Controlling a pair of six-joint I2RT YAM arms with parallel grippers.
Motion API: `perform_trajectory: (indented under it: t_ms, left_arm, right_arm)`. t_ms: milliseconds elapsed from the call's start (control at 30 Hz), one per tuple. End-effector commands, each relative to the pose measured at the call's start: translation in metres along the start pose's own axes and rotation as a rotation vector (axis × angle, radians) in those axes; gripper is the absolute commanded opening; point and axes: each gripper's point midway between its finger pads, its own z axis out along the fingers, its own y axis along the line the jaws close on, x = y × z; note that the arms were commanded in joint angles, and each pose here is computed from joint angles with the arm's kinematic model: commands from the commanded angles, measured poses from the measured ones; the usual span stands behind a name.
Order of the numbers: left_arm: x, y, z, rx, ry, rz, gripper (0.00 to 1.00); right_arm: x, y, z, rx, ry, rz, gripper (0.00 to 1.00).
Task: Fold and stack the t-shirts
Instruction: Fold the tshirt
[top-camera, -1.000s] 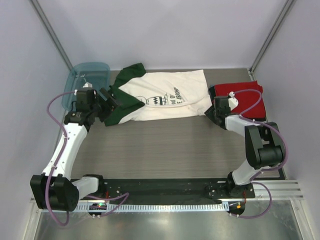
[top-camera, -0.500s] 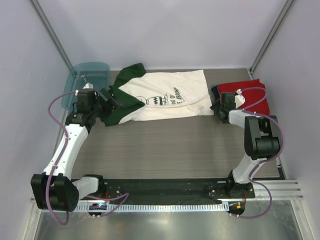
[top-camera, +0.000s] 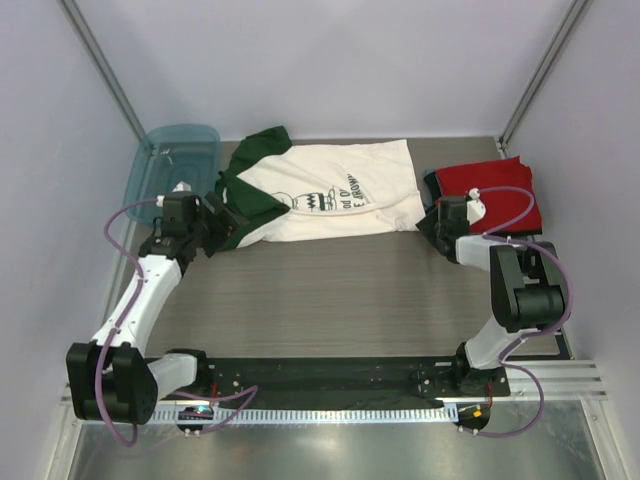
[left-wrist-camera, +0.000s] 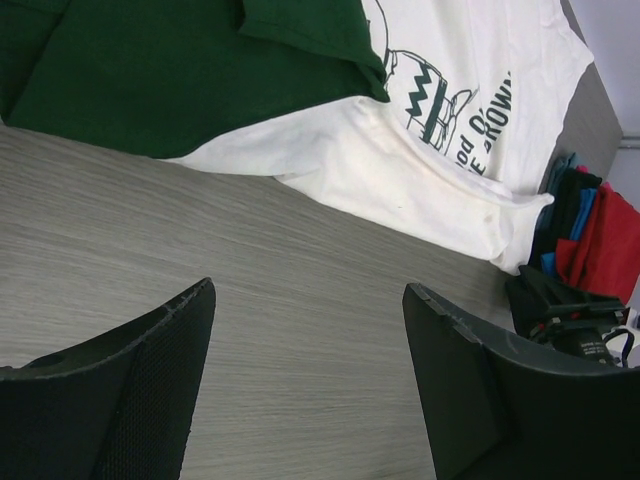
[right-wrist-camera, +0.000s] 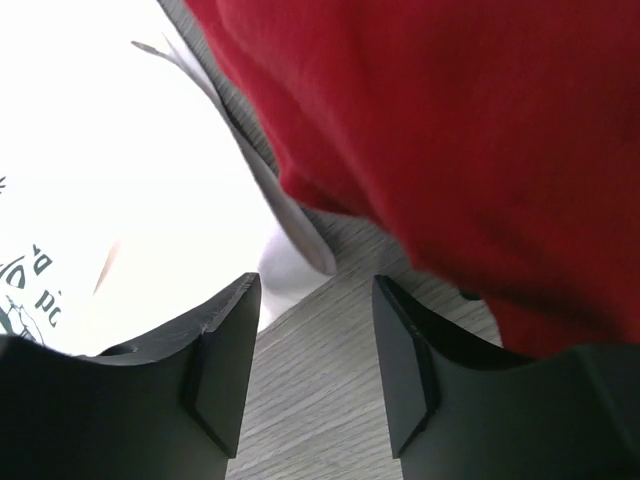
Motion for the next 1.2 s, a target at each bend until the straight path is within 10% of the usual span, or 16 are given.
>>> perform_trajectory:
  t_ms: [0, 300, 533, 1167]
  left_arm:
    - [-0.014, -0.018, -0.007, 0.078, -0.073, -0.009, 0.76]
    - [-0.011, -0.014, -0.013, 0.079, -0.088, -0.007, 0.76]
    - [0.0, 0.001, -0.005, 0.044, -0.072, -0.015, 0.75]
    - [0.027, 0.069, 0.037, -0.072, -0.166, -0.064, 0.57]
  right_arm:
    - [-0.006, 0.018, -0.006, -0.069, -0.049, 0.061, 0.54]
    - [0.009, 0.012, 0.017, 0.024, -0.055, 0.107, 0.45]
    - [-0.015, 0.004, -0.004, 0.128, -0.187, 0.062, 0.01]
    - [0.01, -0.067, -0.098, 0.165, -0.181, -0.103, 0.01]
